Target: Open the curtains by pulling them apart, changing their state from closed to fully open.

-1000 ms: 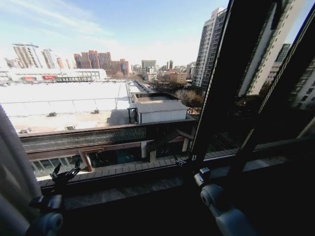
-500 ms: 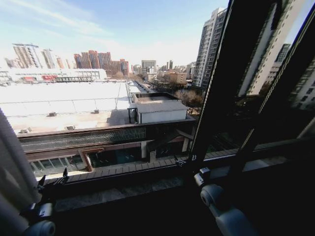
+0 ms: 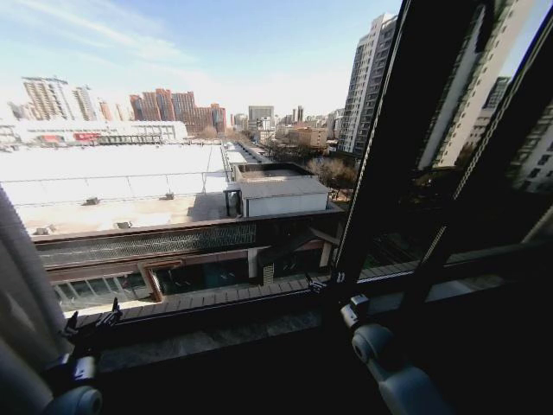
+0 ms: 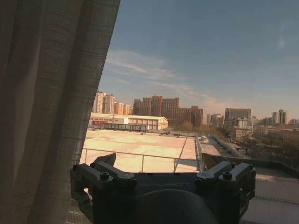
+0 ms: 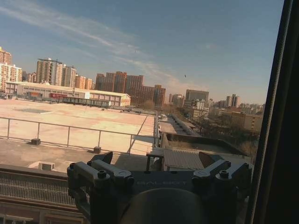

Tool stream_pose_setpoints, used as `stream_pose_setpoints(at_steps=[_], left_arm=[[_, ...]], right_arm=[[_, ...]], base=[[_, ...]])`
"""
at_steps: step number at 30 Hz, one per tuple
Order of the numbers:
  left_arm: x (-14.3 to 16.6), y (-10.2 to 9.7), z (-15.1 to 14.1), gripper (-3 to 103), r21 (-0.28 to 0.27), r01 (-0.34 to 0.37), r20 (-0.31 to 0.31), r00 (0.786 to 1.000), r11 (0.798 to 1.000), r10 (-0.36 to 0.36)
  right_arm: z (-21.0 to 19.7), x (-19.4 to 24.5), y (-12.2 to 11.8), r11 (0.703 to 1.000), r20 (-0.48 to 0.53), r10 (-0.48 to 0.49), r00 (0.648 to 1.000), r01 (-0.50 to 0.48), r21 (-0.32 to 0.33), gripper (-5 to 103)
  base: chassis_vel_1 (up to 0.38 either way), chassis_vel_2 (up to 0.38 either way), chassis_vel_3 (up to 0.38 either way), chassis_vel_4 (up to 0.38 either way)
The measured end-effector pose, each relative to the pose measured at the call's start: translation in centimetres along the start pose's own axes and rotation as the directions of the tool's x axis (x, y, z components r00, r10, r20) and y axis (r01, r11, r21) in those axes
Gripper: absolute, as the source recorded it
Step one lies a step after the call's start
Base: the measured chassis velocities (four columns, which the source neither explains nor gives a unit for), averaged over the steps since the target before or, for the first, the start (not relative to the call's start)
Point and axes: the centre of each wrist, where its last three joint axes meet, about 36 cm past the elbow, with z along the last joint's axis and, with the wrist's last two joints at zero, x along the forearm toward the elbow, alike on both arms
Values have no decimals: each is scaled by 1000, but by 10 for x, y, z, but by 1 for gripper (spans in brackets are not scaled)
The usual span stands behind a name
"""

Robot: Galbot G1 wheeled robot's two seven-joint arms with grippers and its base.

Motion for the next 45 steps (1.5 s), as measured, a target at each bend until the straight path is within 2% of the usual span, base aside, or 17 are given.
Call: stream_pose_setpoints(at_steps=[3,6,45], left_arm=[[1,6,8,100,2,-37,34,999,999,37],[2,9,12,100,2,-49,41,998,999,49],[3,9,13,100,4,-57,33,998,998,57]], right_arm=[[0,0,0,1000,0,0,1000,0,0,100],[0,0,0,1000,0,0,1000,0,0,100],[0,0,0,1000,0,0,1000,0,0,100]], base=[[0,0,0,0],[0,0,0,0],[0,0,0,0]])
